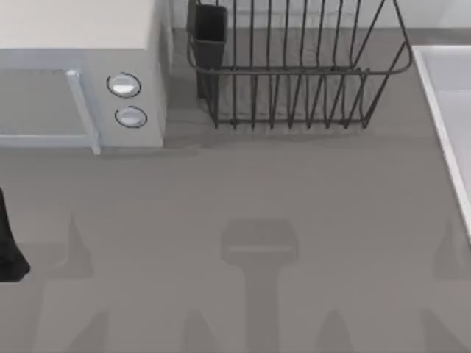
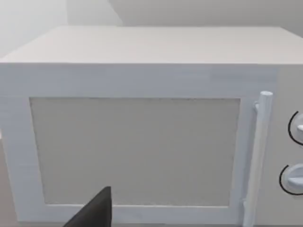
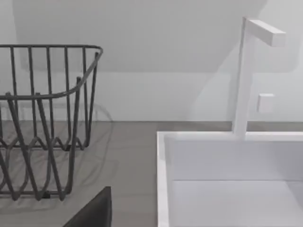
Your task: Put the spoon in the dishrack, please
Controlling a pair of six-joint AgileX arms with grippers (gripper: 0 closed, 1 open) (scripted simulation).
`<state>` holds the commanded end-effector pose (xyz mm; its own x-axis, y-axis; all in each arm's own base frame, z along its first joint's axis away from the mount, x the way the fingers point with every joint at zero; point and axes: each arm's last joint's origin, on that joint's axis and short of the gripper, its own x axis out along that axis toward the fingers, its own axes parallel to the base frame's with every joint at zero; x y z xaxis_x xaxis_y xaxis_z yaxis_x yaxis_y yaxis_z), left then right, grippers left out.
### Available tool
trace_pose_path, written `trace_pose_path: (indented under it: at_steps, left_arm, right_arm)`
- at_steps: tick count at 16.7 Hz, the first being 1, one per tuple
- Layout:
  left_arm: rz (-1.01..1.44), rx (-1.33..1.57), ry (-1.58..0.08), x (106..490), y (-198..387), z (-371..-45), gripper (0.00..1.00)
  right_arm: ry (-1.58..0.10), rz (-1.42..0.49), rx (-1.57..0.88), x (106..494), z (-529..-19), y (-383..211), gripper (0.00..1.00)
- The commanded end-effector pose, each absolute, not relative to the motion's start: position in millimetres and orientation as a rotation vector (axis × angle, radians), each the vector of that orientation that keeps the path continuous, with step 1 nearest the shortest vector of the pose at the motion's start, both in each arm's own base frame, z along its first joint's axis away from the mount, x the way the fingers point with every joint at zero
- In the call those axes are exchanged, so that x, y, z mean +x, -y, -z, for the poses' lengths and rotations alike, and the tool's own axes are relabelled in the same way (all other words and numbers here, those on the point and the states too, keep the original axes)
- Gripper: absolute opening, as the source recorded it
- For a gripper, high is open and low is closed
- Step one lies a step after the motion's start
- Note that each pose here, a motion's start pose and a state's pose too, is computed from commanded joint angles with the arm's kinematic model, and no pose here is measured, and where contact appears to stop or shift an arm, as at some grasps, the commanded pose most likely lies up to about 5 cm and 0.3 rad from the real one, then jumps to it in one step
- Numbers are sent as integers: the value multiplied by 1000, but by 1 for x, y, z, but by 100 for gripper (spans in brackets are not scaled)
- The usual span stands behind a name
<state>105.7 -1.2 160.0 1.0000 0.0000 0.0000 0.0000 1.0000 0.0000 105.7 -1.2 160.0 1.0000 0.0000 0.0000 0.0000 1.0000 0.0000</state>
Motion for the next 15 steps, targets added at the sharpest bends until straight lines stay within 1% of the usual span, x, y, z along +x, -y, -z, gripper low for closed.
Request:
trace_pose_path:
  at_steps: [4,7,10,13,15]
  left_arm:
    - [0,0,0,106,1,-160,100]
    - [0,0,0,106,1,-160,100]
    - [0,0,0,106,1,-160,100]
    - [0,0,0,106,1,-160,100]
    - [0,0,0,106,1,-160,100]
  right_arm:
    - [-34,20,-31,106,-165,3,100]
    - [-173,76,-132,109,-179,11,100]
    - [-426,122,-251,120,-195,24,100]
    - [-761,113,-336,140,-204,44,100]
    - [-985,68,-359,156,-205,63,100]
